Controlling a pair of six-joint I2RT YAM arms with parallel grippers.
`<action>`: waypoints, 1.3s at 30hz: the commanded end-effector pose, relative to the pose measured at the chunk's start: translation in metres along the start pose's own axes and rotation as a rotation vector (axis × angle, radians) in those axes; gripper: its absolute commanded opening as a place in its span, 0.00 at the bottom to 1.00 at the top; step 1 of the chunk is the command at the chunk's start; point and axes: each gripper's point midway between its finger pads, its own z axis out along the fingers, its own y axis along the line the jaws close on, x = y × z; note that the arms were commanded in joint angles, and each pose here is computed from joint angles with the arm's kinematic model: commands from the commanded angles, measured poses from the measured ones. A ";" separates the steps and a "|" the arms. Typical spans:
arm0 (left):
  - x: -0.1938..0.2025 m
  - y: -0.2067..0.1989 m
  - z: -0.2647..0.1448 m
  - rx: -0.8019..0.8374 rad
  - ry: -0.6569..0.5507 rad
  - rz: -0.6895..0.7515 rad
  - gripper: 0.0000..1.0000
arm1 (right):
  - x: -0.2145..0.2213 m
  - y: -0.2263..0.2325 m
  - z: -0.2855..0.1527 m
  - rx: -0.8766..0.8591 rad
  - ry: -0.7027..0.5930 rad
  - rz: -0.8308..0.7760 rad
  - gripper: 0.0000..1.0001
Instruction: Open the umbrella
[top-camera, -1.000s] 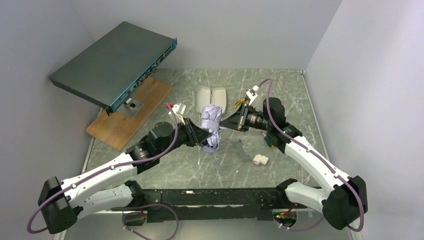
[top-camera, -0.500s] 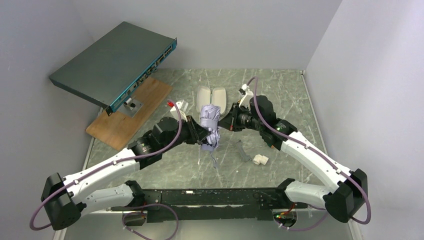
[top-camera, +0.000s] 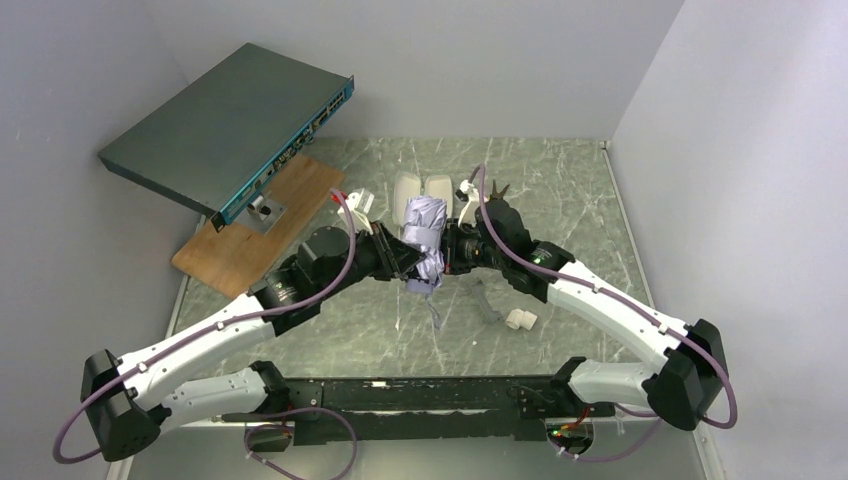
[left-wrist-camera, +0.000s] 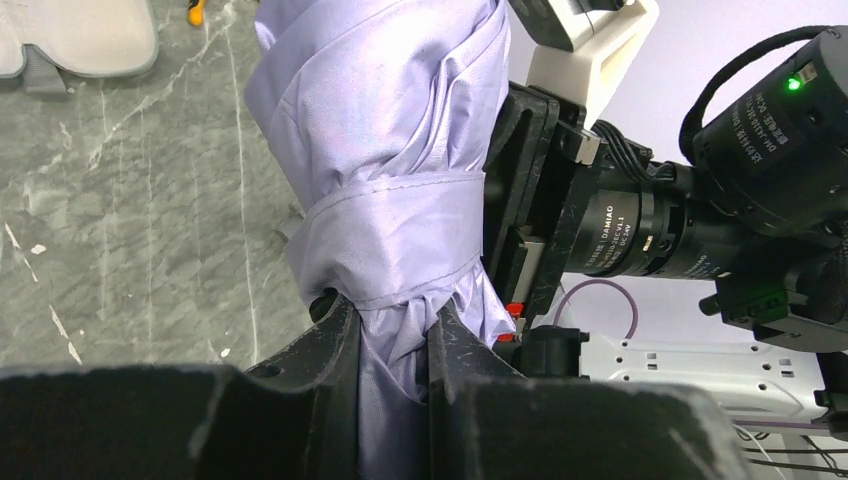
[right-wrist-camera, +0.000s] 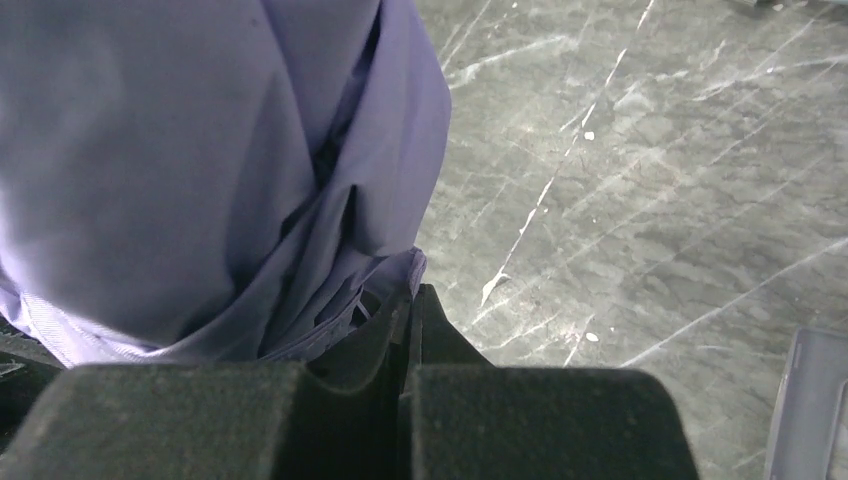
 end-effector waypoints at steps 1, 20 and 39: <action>-0.060 -0.076 -0.023 0.257 -0.181 -0.020 0.00 | 0.005 0.007 0.000 -0.027 0.016 -0.015 0.00; -0.010 -0.088 -0.057 0.356 0.036 0.083 0.00 | -0.074 0.036 -0.049 -0.035 -0.289 -0.192 0.00; 0.048 -0.043 -0.072 0.277 0.234 0.121 0.00 | -0.111 0.100 -0.092 -0.253 -0.426 -0.314 0.00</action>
